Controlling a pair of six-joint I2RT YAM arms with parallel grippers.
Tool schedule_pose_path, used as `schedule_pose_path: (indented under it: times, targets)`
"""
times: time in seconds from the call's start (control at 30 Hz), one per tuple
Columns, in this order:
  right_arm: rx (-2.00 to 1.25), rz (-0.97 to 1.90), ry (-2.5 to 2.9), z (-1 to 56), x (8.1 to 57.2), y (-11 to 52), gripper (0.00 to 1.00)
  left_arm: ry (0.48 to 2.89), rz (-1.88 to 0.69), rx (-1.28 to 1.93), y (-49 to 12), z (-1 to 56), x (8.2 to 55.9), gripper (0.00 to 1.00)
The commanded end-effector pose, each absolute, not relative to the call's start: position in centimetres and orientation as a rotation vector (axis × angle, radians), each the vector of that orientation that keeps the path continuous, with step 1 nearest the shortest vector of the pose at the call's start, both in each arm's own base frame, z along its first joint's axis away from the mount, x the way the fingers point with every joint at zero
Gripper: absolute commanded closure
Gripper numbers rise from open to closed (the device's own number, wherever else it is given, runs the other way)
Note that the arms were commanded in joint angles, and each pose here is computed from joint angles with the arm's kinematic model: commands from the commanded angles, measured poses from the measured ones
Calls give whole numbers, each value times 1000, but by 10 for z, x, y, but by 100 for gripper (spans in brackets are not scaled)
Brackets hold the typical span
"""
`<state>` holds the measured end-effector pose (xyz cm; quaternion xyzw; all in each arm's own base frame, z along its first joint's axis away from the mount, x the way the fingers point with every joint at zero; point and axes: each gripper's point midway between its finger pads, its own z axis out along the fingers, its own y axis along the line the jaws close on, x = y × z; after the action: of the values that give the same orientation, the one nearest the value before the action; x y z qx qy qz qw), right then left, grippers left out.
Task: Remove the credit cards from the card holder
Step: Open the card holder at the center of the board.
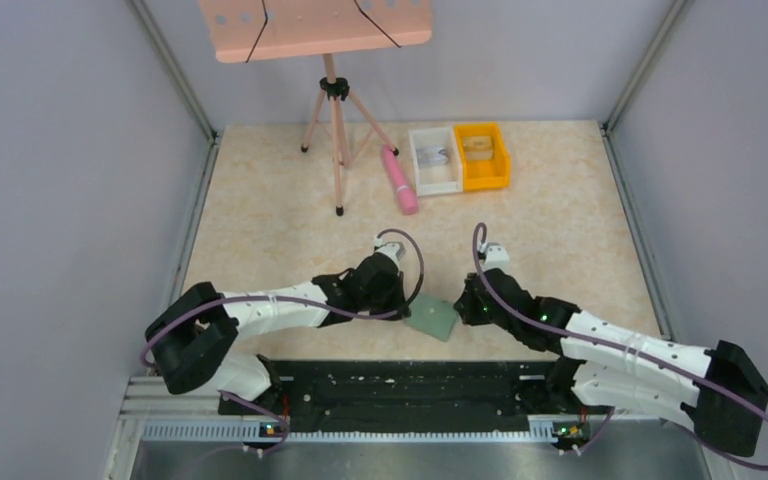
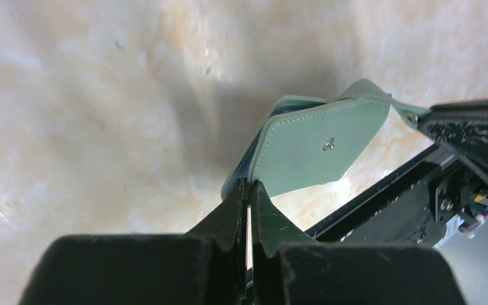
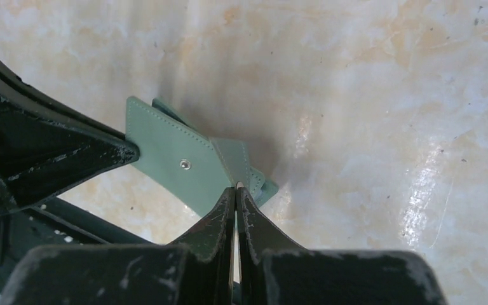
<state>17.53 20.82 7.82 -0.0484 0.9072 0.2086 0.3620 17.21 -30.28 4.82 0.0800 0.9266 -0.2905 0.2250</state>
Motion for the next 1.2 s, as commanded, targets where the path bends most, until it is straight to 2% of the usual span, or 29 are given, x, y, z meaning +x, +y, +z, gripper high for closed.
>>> schedule_pose_path:
  times: [0.0, 0.17, 0.27, 0.37, 0.47, 0.6, 0.8, 0.93, 1.17]
  targets:
    - [-8, 623, 2314, 98, 183, 205, 100, 2519, -664, 245, -300, 66, 206, 96]
    - [48, 770, 2298, 109, 182, 216, 100, 2517, -624, 182, -296, 73, 225, 87]
    - [68, 902, 2250, 124, 179, 229, 100, 2508, -659, 139, -295, 78, 228, 80]
    - [90, 961, 2222, 134, 179, 234, 100, 2503, -680, 123, -294, 82, 227, 66]
    - [112, 977, 2225, 135, 178, 234, 100, 2515, -654, 110, -287, 81, 226, 61]
    - [143, 1010, 2201, 140, 178, 235, 100, 2527, -655, 67, -279, 82, 229, 59]
    - [140, 1039, 2194, 144, 177, 239, 100, 2489, -818, 63, -293, 104, 222, 56]
    - [155, 1059, 2196, 140, 175, 240, 100, 2443, -981, 58, -305, 120, 212, 47]
    - [176, 1010, 2211, 132, 179, 235, 100, 2491, -1011, 43, -302, 91, 199, 47]
